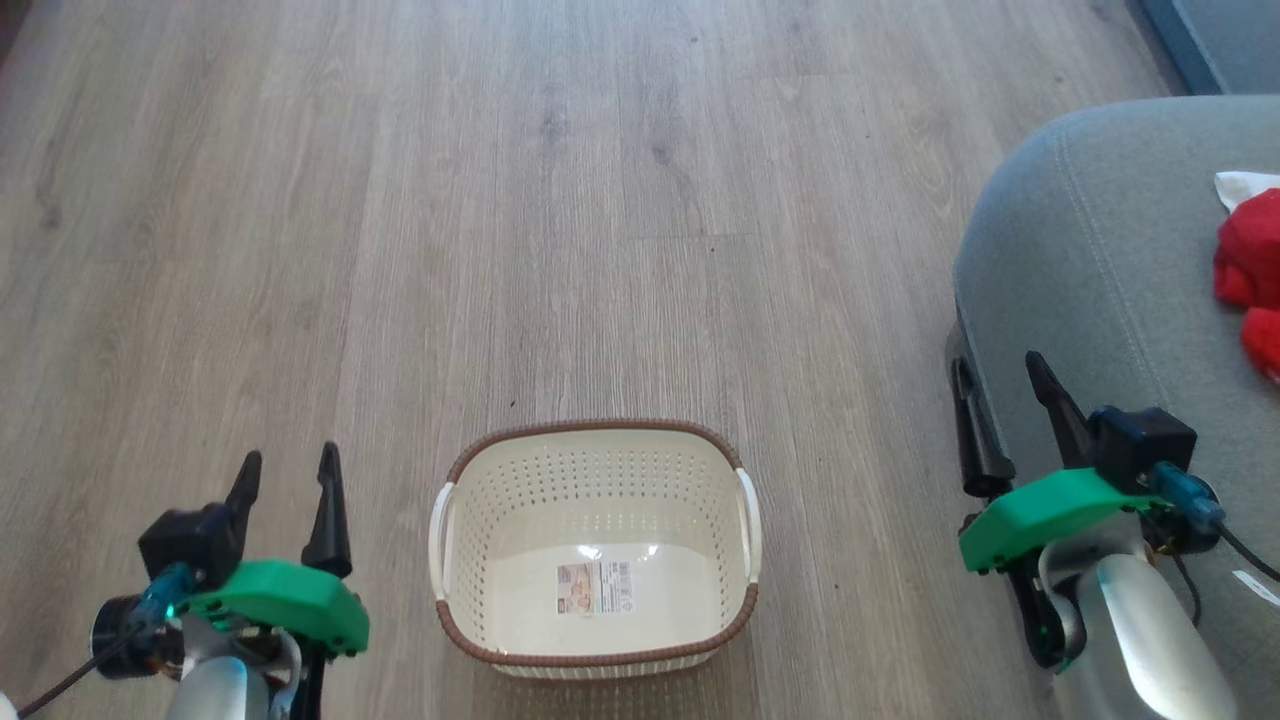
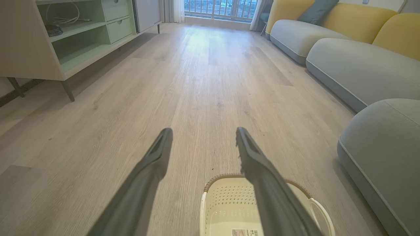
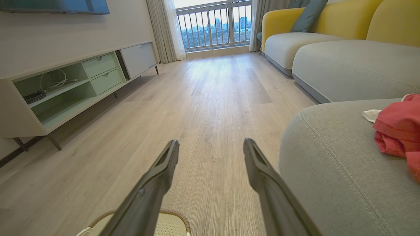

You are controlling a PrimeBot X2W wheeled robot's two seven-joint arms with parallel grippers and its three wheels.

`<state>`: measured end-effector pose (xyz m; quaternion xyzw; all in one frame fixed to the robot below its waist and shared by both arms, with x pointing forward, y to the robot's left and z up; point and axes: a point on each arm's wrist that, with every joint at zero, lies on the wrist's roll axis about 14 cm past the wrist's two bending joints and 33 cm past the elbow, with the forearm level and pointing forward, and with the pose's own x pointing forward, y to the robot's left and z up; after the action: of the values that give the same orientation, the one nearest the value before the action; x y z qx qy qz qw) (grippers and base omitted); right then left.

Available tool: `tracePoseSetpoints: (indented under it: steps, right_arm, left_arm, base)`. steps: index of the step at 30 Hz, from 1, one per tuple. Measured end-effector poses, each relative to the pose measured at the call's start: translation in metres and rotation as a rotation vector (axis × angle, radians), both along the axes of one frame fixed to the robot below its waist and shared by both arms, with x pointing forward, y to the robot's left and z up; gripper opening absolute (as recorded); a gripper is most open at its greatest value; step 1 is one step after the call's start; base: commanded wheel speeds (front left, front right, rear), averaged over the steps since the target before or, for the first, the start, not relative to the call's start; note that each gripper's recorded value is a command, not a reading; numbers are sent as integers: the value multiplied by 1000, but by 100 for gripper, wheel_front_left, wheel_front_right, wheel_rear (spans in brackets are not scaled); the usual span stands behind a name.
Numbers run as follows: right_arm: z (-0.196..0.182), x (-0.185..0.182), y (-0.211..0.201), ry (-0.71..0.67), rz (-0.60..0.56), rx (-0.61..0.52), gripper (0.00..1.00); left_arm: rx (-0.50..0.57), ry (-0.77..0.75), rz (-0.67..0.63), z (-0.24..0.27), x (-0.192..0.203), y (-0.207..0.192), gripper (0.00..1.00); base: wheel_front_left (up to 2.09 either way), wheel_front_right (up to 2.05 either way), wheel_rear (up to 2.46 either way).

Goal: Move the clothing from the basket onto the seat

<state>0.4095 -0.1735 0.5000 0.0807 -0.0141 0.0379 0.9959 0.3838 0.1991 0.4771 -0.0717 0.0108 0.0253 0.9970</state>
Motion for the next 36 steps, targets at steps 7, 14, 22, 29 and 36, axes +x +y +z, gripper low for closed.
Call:
tracePoseSetpoints:
  steps: [7,14,22,29,36]
  right_arm:
    - [-6,-6,-3,17,-11,5,100]
    - [-9,-8,-3,26,-12,7,100]
    - [-11,-8,-3,32,-13,1,100]
    - [-14,-9,-5,40,-17,1,100]
    - [-15,-10,-5,46,-18,2,0]
  left_arm:
    - [0,10,11,-4,-8,3,100]
    - [-1,30,14,-10,-13,5,100]
    - [0,32,12,-11,-13,4,100]
    - [0,33,8,-11,-12,3,100]
    - [0,23,4,-8,-11,2,0]
  base:
    - [0,0,0]
    - [0,0,0]
    - [0,0,0]
    - [0,0,0]
    - [0,0,0]
